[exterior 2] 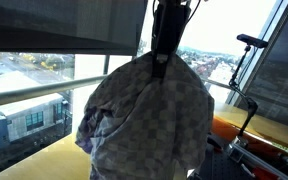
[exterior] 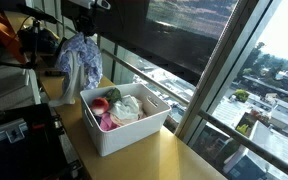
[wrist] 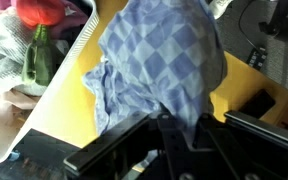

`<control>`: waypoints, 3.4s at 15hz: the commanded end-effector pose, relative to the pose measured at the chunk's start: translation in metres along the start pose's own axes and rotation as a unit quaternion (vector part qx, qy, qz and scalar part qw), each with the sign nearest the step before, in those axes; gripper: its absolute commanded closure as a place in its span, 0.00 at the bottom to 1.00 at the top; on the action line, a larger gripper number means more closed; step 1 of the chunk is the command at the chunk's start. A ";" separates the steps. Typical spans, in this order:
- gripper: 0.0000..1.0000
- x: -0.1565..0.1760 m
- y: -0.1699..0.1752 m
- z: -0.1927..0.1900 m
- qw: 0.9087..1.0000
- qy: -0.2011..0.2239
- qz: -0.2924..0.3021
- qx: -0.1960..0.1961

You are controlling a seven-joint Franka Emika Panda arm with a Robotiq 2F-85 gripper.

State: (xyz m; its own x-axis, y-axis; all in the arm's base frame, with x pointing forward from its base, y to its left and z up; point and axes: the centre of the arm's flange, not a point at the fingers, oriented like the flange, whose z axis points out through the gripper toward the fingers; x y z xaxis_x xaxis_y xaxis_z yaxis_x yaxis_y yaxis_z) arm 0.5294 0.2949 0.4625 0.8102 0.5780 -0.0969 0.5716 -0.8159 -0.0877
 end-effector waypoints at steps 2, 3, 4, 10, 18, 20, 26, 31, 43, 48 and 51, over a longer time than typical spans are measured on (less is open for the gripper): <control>0.96 0.022 -0.012 0.014 1.000 0.030 0.002 0.003; 0.96 0.030 -0.015 0.017 0.999 0.042 0.006 0.001; 0.96 0.036 -0.017 0.018 0.998 0.056 0.009 0.000; 0.96 0.079 -0.001 0.031 0.987 0.154 0.025 -0.033; 0.96 0.100 0.042 0.125 0.987 0.135 0.044 -0.071; 0.96 0.098 0.044 0.139 0.988 0.123 0.050 -0.072; 0.58 0.070 0.043 0.135 0.990 0.099 0.067 -0.075; 0.24 0.033 0.085 0.095 0.986 0.091 0.104 -0.095; 0.00 -0.027 0.308 0.115 0.950 0.068 0.280 -0.123; 0.00 -0.013 0.308 0.184 0.950 0.029 0.295 -0.096; 0.00 0.000 0.308 0.222 0.950 0.012 0.301 -0.084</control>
State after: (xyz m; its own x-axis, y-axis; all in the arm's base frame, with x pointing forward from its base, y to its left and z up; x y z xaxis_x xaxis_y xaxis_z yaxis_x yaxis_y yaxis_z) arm 0.6585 0.0373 0.2418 0.9986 0.0297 -0.0439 0.0363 -0.9868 0.1577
